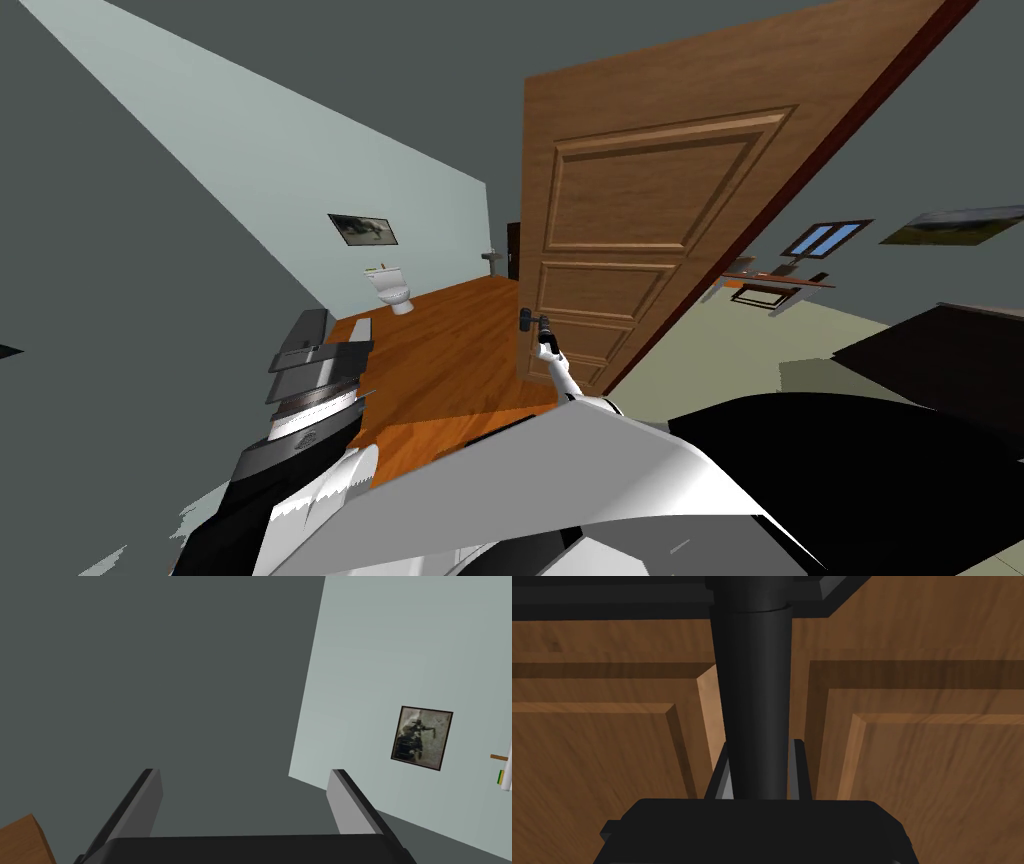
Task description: Push the door open
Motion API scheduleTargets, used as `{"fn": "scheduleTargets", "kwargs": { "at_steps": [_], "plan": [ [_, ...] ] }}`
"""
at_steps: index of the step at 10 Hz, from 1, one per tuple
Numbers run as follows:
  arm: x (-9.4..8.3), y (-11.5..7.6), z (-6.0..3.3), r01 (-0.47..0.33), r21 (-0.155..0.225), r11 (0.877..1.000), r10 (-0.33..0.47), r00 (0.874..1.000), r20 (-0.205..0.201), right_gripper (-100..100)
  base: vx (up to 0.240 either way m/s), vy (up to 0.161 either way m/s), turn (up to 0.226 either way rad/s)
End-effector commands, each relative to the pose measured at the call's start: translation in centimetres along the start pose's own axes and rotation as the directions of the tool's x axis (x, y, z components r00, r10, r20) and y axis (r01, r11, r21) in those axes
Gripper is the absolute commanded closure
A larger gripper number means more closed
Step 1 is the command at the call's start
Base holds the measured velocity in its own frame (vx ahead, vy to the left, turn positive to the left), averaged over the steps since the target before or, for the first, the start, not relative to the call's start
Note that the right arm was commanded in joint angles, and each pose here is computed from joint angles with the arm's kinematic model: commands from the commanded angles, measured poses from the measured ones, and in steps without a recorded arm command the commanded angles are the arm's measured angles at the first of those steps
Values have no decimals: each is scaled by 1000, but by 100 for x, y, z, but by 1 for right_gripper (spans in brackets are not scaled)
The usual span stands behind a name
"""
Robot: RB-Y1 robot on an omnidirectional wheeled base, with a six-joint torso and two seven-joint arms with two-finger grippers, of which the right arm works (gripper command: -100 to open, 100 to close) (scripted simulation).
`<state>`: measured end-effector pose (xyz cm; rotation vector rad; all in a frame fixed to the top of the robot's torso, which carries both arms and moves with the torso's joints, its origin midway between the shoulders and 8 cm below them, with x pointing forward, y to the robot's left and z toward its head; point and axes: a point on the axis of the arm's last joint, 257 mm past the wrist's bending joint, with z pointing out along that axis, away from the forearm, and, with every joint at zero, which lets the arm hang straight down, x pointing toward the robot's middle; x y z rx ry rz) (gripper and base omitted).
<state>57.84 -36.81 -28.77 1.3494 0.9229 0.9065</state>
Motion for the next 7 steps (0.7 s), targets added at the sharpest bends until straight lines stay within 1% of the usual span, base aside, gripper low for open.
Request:
{"fn": "scheduleTargets", "kwargs": {
  "at_steps": [1,2,3,4,6,7],
  "plan": [
    [69,-35,-36,-15,9,1000,15,1000,4,100,62,208,-106],
    [91,-45,-44,-19,11,1000,19,1000,3,100,37,235,-41],
    [-55,-10,-19,-9,-1,1000,9,1000,21,100,2,88,-83],
    [-191,-12,-2,4,-2,1000,-4,999,37,100,3,-82,-39],
    [-282,19,27,16,-9,1000,-15,999,48,100,37,-141,46],
    [-282,19,27,16,-9,1000,-15,999,48,100,58,-113,39]
  ]
}}
